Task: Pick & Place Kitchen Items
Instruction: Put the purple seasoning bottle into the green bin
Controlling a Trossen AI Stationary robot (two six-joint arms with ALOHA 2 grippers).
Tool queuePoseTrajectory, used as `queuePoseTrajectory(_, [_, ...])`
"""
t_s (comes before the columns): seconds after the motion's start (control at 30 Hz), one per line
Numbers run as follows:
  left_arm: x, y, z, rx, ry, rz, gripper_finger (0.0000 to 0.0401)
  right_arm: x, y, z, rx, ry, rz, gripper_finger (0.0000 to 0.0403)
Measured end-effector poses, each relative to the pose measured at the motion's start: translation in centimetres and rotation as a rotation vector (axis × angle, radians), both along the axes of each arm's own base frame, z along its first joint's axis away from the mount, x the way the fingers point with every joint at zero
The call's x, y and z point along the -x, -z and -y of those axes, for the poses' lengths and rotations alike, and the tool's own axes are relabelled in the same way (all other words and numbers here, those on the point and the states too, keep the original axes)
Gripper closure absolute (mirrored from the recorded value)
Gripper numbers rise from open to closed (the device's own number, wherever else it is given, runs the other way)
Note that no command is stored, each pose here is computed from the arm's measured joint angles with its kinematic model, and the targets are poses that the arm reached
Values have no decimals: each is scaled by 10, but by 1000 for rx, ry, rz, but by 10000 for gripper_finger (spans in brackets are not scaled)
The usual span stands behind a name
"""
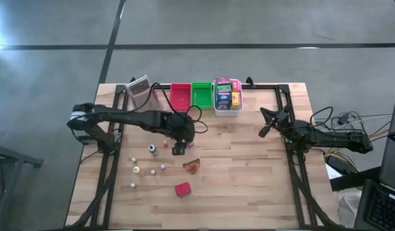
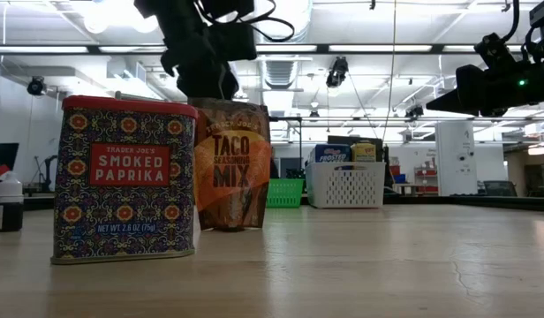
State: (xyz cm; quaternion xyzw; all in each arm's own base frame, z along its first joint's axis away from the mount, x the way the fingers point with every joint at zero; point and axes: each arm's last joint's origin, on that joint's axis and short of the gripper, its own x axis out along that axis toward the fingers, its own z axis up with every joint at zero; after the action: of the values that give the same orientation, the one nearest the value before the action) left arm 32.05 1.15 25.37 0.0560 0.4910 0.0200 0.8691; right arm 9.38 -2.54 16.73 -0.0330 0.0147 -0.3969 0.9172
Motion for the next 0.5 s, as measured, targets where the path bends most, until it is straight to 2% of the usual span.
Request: queuePoseTrajectory(0.5, [-12,22,0,-1,29,-52,126,0,0,0,0,1,1,394])
